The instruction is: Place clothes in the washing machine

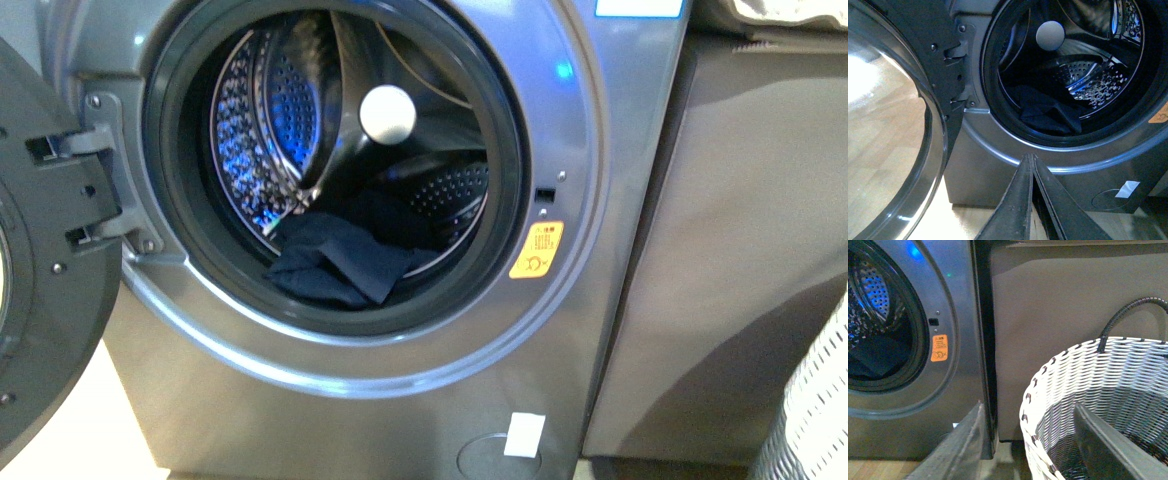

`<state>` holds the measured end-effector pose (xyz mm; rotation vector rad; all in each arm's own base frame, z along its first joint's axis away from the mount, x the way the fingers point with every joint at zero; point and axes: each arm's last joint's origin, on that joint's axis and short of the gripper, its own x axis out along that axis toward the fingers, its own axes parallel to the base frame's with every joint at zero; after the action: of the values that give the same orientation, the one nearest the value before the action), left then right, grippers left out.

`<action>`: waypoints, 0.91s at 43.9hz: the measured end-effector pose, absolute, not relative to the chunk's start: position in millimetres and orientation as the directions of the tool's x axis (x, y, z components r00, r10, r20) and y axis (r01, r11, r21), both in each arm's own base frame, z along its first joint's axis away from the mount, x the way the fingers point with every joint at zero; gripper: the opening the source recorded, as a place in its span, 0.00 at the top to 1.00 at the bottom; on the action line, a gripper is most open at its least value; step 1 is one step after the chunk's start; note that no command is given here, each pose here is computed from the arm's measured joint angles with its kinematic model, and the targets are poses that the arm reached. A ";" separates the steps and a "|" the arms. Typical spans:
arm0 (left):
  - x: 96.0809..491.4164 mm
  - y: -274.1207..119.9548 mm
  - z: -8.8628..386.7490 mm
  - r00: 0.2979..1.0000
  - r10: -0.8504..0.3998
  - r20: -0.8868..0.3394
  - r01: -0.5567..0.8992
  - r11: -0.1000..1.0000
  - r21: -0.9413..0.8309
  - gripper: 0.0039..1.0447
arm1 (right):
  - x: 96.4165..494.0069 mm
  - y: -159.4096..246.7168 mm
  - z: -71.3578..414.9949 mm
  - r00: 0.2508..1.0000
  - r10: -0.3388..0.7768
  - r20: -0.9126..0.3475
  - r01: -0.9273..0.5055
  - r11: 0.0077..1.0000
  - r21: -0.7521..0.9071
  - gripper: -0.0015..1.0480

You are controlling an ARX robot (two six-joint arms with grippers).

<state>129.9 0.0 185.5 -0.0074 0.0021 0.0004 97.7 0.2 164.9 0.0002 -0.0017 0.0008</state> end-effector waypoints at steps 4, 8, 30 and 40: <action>126.5 -0.1 182.5 1.000 0.000 -0.001 0.000 1.000 -0.007 0.97 | 97.7 0.2 164.9 1.000 0.001 0.002 -0.001 1.000 0.000 0.65; 123.9 0.0 180.2 1.000 0.000 -0.001 0.000 1.000 -0.007 0.97 | 97.7 0.2 164.9 1.000 0.001 0.002 -0.001 1.000 0.000 0.80; 110.4 0.0 169.4 1.000 0.000 0.012 0.000 1.000 -0.007 0.97 | 97.7 0.2 164.8 1.000 0.001 0.001 -0.001 1.000 -0.001 0.28; 102.9 0.0 166.2 1.000 0.000 -0.010 0.000 1.000 -0.007 0.89 | 97.7 0.2 164.8 1.000 0.001 0.001 -0.001 1.000 -0.001 0.08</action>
<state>102.9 0.0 166.2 -0.0071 0.0101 0.0004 97.7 0.2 164.8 -0.0006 -0.0010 0.0008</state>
